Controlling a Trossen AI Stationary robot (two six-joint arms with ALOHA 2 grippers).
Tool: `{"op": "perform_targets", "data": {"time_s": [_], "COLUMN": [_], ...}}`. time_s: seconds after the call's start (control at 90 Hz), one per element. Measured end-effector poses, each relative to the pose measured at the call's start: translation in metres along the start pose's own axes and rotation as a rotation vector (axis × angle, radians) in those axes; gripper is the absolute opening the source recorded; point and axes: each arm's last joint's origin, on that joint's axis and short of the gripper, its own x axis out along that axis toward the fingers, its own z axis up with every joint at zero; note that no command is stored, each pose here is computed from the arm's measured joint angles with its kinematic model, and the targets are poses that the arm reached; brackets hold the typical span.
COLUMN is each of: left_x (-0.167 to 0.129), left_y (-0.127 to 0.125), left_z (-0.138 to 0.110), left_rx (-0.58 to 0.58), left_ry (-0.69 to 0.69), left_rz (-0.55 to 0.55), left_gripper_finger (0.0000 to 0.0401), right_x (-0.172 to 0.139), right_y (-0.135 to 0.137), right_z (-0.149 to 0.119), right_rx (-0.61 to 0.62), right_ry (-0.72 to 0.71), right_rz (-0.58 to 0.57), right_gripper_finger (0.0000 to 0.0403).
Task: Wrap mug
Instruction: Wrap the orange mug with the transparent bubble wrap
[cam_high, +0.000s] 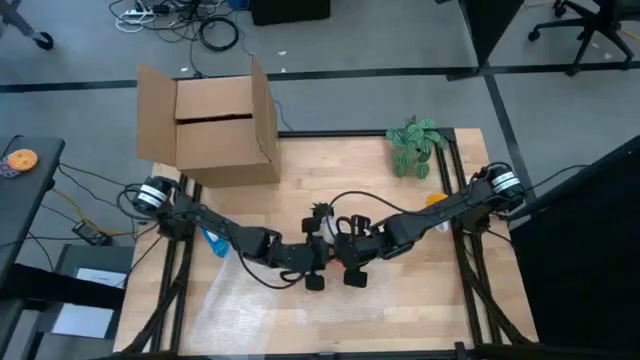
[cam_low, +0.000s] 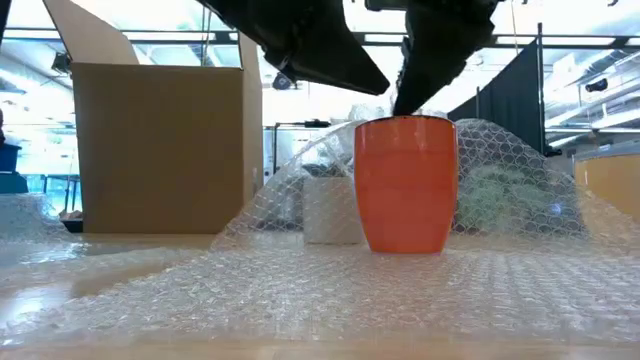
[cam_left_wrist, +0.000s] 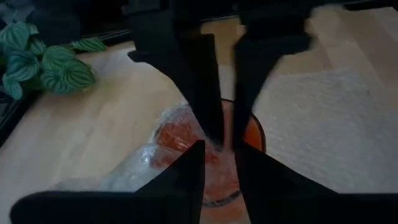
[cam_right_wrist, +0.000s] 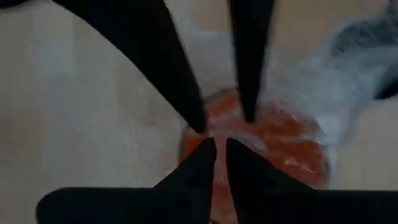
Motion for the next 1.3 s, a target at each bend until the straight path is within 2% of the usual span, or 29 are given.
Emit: {"op": "perform_targets", "data": {"time_s": [0.178, 0.289, 0.444, 0.589, 0.811, 1.022, 1.178, 1.3], "left_x": [0.011, 0.016, 0.016, 0.016, 0.016, 0.016, 0.014, 0.002], "left_y": [-0.006, -0.008, -0.007, -0.007, -0.007, -0.008, -0.007, -0.005], "left_z": [-0.007, -0.012, -0.013, -0.013, -0.013, -0.013, -0.007, 0.008], "left_rx": [-0.005, 0.005, 0.008, 0.007, 0.008, 0.016, 0.048, 0.074], "left_ry": [-0.001, 0.019, 0.026, 0.024, 0.025, 0.029, 0.031, -0.012], "left_rz": [0.001, 0.001, 0.002, 0.002, 0.002, -0.005, 0.003, -0.012], "left_gripper_finger": [0.0073, 0.0073, 0.0073, 0.0073, 0.0073, 0.0073, 0.0073, 0.0073], "right_x": [-0.002, -0.015, -0.039, -0.049, -0.022, 0.010, 0.023, 0.026], "right_y": [0.001, 0.001, -0.001, -0.010, -0.028, -0.031, -0.037, -0.039], "right_z": [0.001, 0.006, 0.008, 0.009, -0.005, -0.024, -0.041, -0.048], "right_rx": [0.005, 0.016, 0.017, 0.025, 0.101, 0.165, 0.207, 0.212], "right_ry": [-0.004, -0.028, -0.066, -0.106, -0.078, -0.151, -0.124, -0.095], "right_rz": [0.022, 0.033, 0.032, -0.069, -0.107, 0.014, 0.018, 0.023], "right_gripper_finger": [0.0081, 0.0096, 0.0098, 0.0089, 0.0076, 0.0068, 0.0059, 0.0050]}}
